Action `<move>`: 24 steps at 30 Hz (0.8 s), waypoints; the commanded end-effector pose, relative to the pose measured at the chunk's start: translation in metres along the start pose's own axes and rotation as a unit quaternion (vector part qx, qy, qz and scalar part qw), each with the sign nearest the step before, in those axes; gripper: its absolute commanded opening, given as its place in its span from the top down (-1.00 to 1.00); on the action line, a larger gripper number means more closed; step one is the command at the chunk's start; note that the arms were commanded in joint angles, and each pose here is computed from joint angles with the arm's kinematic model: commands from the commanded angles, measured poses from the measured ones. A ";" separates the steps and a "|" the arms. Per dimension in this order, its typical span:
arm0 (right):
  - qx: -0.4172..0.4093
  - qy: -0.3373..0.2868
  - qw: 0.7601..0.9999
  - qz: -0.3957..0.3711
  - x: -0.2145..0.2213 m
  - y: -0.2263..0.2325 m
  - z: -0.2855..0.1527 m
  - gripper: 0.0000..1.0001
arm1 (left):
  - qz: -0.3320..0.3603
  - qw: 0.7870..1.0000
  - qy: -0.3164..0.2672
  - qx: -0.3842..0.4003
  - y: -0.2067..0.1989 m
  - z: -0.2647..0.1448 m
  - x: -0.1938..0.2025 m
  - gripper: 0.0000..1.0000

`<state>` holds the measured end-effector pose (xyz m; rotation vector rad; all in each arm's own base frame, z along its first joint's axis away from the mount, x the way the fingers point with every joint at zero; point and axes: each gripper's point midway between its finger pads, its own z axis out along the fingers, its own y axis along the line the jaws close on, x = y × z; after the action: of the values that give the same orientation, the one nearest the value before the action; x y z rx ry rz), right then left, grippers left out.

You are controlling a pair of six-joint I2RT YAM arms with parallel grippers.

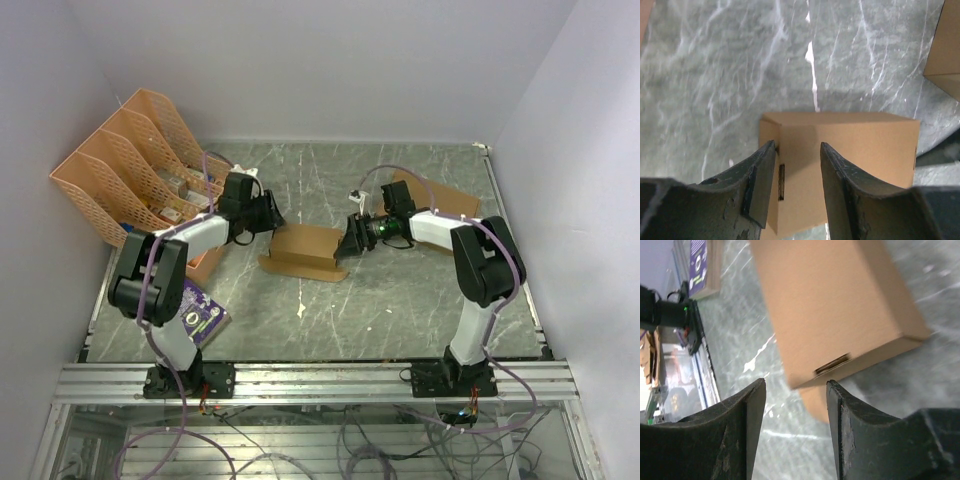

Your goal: Fold the paper box

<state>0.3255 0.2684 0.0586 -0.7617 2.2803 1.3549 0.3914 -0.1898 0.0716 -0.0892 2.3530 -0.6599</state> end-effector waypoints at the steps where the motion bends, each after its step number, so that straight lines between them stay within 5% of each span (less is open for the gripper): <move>1: -0.036 0.013 0.999 -0.022 0.023 0.032 -0.015 -0.03 | 0.068 0.997 0.021 0.038 -0.016 0.018 -0.012 -0.03; 8: -0.013 0.015 0.994 -0.109 0.024 0.033 -0.054 -0.08 | 0.150 0.983 0.038 0.099 -0.049 0.059 -0.032 -0.06; 13: 0.092 -0.039 0.967 -0.234 -0.041 -0.005 -0.099 -0.13 | 0.229 0.964 -0.060 0.120 -0.078 0.052 -0.092 -0.11; 19: 0.091 -0.056 0.970 -0.220 -0.091 -0.017 -0.071 -0.17 | 0.268 0.942 -0.161 0.118 -0.114 0.002 -0.153 -0.13; 24: 0.055 -0.024 0.980 -0.188 -0.091 -0.031 -0.040 -0.29 | 0.181 0.955 -0.207 0.115 -0.098 -0.059 -0.125 -0.09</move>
<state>0.4169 0.2317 0.1379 -1.0471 1.9227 0.9594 0.4710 -0.2427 0.1870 0.4393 1.9491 -0.6253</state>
